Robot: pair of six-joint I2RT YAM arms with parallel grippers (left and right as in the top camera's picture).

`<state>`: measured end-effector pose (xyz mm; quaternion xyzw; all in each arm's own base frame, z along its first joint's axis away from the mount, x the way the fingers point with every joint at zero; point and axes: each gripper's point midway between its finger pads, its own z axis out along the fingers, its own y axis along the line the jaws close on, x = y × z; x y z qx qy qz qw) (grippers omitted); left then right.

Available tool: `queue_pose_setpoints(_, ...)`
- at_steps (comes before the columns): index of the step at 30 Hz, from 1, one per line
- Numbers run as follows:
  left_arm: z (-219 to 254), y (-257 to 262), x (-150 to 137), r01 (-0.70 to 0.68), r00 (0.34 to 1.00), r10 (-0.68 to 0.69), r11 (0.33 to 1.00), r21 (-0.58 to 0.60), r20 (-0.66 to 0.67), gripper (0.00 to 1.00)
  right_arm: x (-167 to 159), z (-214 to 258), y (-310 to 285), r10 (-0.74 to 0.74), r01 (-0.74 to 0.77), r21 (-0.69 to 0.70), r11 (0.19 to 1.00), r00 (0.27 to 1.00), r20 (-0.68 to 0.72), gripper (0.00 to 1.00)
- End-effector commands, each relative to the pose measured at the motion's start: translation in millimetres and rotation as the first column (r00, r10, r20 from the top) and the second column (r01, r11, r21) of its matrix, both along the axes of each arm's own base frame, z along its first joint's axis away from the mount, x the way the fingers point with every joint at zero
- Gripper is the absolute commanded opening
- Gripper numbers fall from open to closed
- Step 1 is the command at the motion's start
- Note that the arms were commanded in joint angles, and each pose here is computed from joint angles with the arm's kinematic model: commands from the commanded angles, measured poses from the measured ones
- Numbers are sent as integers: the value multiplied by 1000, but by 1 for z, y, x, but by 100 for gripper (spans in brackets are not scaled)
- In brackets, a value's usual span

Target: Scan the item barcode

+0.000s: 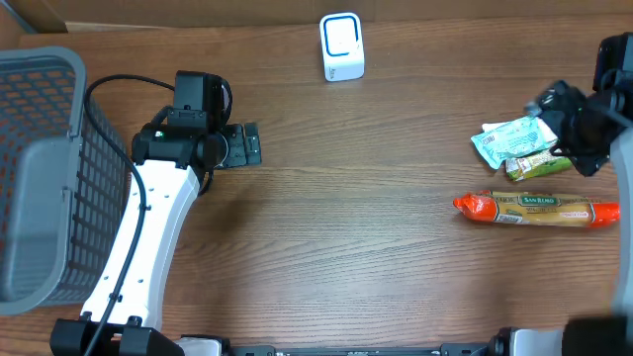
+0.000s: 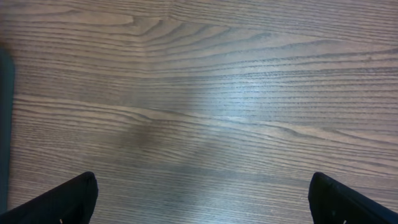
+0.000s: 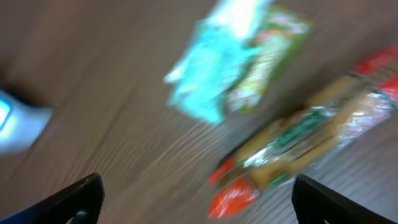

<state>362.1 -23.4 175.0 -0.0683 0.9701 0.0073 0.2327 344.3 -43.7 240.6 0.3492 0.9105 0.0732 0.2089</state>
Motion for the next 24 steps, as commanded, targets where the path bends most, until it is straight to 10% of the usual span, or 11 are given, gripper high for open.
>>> queue_pose_setpoints(1,2,1,2,17,1000,-17,1000,18,6,100,-29,68,44,274,-268,-55,962,942,193,100)
queue_pose_setpoints(24,2,1,2,18,1000,-18,1000,18,6,99,-151,171,52,412,-242,-355,903,724,554,100)
